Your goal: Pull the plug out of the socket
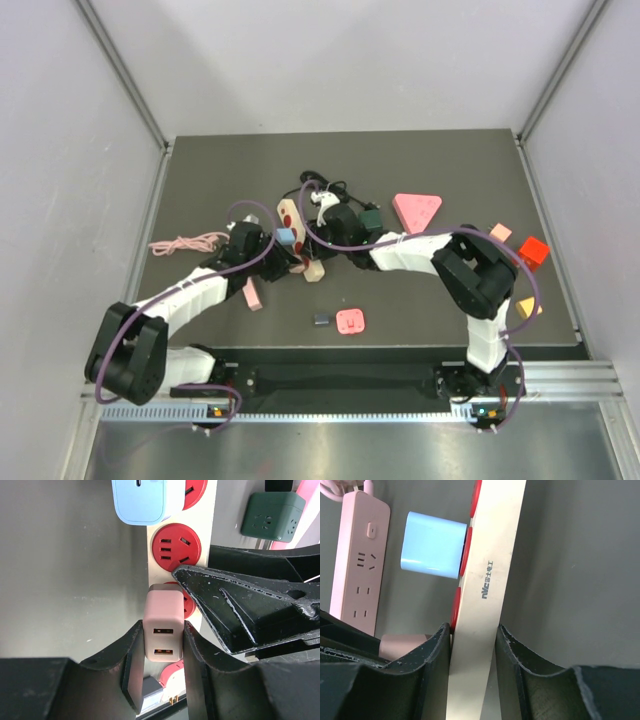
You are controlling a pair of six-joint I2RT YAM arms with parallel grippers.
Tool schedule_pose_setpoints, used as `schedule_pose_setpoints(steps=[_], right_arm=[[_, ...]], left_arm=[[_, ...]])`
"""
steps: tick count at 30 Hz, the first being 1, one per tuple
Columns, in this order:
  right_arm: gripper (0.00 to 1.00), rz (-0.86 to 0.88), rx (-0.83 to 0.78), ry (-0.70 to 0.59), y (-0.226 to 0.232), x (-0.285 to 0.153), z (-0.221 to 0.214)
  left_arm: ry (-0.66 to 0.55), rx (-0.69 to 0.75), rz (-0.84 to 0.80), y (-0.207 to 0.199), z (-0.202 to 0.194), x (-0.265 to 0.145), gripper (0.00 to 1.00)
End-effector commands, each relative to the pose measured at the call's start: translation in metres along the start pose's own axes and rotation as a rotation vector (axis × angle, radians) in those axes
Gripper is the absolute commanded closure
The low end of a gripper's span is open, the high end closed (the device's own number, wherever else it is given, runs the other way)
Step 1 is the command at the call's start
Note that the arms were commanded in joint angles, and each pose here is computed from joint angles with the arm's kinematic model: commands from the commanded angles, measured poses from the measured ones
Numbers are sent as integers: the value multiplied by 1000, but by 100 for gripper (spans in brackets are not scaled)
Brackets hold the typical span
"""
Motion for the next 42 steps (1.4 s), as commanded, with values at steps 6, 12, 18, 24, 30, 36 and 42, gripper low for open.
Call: schedule_pose_setpoints(steps=[6, 12, 18, 24, 30, 36, 42], right_arm=[[100, -365, -146, 91, -71, 2, -24], [100, -346, -98, 104, -81, 3, -26], [100, -348, -79, 96, -87, 0, -25], [100, -317, -77, 101, -84, -1, -25], [100, -286, -78, 107, -80, 2, -24], [100, -262, -76, 109, -77, 3, -22], [100, -246, -74, 118, -75, 5, -24]], left_arm=[[-104, 31, -113, -30, 27, -31, 100], [-110, 27, -81, -11, 24, -29, 100], [-101, 24, -88, -4, 19, -33, 100], [-50, 154, -61, -12, 20, -50, 100], [88, 214, -40, -6, -2, -65, 100], [180, 190, -32, 13, -47, -71, 100], [239, 126, -37, 33, -83, -72, 100]])
Point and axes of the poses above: each gripper's point midway between its finger pads, its own x axis out along the fingers, its own y axis along the line the jaws close on, z = x × y, the point moved 7 cm from there along -x, back along the fingers
